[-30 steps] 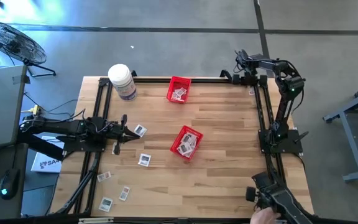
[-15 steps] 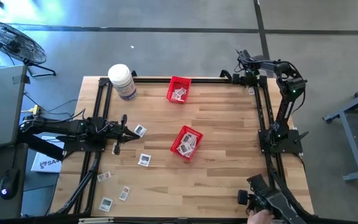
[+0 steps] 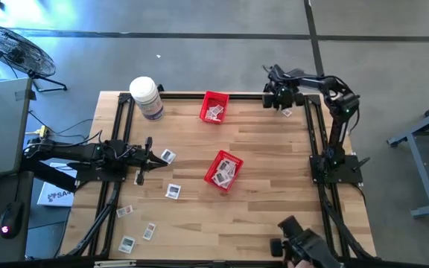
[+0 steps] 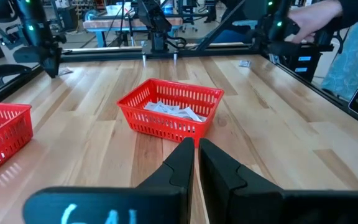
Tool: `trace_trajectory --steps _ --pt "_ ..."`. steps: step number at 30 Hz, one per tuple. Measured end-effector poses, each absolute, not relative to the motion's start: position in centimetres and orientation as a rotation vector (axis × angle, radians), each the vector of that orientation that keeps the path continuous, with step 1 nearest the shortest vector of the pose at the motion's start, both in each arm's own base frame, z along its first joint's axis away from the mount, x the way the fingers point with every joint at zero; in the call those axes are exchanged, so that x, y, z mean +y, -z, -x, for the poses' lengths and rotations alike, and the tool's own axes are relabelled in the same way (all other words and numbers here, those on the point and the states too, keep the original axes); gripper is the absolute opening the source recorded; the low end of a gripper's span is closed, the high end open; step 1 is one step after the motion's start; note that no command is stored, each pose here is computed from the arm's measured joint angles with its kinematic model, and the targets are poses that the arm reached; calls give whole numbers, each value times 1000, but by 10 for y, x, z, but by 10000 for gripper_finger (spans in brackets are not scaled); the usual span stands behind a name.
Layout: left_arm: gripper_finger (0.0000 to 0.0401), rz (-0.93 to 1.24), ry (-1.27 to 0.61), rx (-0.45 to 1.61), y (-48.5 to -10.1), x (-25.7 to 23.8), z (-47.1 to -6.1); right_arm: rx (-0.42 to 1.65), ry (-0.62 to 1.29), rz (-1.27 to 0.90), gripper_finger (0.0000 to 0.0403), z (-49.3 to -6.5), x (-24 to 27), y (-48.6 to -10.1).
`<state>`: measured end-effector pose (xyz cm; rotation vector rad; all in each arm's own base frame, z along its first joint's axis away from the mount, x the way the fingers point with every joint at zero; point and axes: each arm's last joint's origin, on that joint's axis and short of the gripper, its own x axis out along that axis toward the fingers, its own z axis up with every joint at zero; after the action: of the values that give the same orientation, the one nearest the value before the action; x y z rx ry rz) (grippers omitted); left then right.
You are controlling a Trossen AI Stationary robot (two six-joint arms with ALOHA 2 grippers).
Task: Pick & Place First Aid Supplies
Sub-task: Put the white ointment pack into the top red bin
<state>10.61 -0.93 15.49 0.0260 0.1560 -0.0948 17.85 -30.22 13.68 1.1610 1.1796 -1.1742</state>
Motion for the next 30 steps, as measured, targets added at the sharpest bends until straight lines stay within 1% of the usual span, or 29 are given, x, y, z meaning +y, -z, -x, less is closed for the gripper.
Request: trace_trajectory --steps 7,12,17,21,30 --pt "21 -26 95 156 -155 -9 -106 1167 1140 -1094 83 -195 -290 -150" --pt "21 -26 95 156 -155 -9 -106 1162 1161 -1056 83 -198 -288 -153" --pt "21 -26 95 156 -155 -9 -106 1154 1164 -1013 83 -198 -288 -147" --pt "21 -26 95 156 -155 -9 -106 1146 1128 -1043 83 -197 -284 -140" --pt "21 -26 95 156 -155 -9 -106 1195 1172 -976 83 -193 -279 -135"
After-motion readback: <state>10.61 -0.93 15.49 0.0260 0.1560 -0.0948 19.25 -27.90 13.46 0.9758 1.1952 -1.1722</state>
